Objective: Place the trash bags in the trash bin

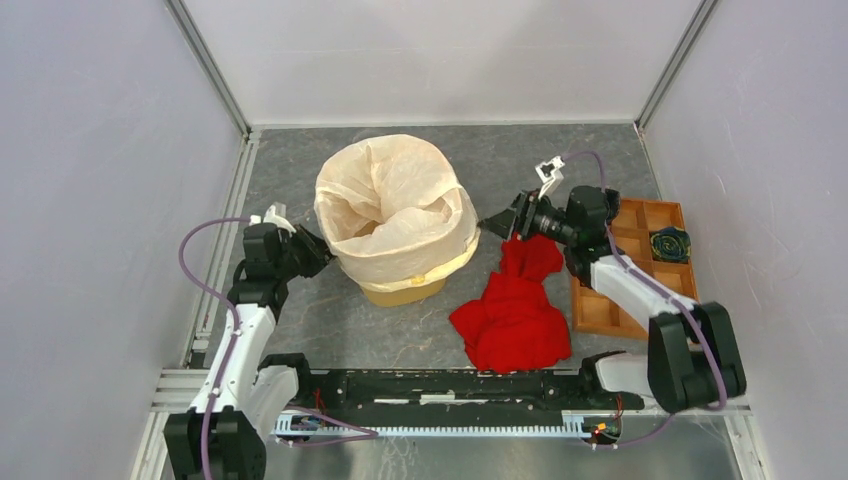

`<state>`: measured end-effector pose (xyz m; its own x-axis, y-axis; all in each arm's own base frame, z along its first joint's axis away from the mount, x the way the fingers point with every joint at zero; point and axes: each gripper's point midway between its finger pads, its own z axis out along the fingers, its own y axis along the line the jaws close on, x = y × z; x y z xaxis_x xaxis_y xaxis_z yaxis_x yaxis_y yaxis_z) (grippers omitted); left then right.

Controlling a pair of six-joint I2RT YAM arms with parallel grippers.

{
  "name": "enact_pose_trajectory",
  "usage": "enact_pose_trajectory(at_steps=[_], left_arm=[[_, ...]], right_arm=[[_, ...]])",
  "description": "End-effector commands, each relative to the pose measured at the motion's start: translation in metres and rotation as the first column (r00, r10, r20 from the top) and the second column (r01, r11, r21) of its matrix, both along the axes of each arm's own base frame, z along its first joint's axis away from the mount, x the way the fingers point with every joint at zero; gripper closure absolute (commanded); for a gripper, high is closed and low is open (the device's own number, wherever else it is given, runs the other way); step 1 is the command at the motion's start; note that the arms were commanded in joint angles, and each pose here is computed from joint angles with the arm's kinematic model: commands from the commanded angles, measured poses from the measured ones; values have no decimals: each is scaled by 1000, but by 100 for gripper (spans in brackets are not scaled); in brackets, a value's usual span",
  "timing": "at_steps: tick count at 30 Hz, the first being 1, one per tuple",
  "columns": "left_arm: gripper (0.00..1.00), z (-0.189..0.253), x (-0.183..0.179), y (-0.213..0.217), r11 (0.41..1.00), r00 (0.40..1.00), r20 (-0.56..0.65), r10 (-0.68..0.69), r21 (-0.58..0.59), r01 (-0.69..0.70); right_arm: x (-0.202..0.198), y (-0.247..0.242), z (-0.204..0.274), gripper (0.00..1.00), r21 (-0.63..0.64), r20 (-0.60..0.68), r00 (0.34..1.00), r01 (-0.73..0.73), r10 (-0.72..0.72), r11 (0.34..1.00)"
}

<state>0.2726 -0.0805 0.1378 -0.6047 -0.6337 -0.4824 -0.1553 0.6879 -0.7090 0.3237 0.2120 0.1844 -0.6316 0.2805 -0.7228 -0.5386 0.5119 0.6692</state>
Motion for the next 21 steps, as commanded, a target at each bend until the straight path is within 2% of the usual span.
enact_pose_trajectory(at_steps=[1,5,10,12,15,21], left_arm=[[77,23,1,-5,1000,999,52,-8,-30,10],[77,26,-3,-12,997,998,50,-41,-63,44],[77,36,-9,-12,997,997,71,-42,-57,46],[77,40,-11,-11,998,996,81,-38,-49,42],[77,42,-14,-10,998,996,85,-36,-42,40],[77,44,-14,-8,999,996,87,-36,-19,38]], right_arm=[[-37,-5,1,18,-75,34,997,-66,69,995],[-55,-6,12,8,-54,52,996,-75,78,996],[-79,13,21,6,-45,58,987,-147,150,988],[-79,11,22,5,-58,63,989,-129,132,990],[-61,-9,18,2,-194,82,996,-12,28,981],[-43,-63,7,2,-449,108,985,166,-131,878]])
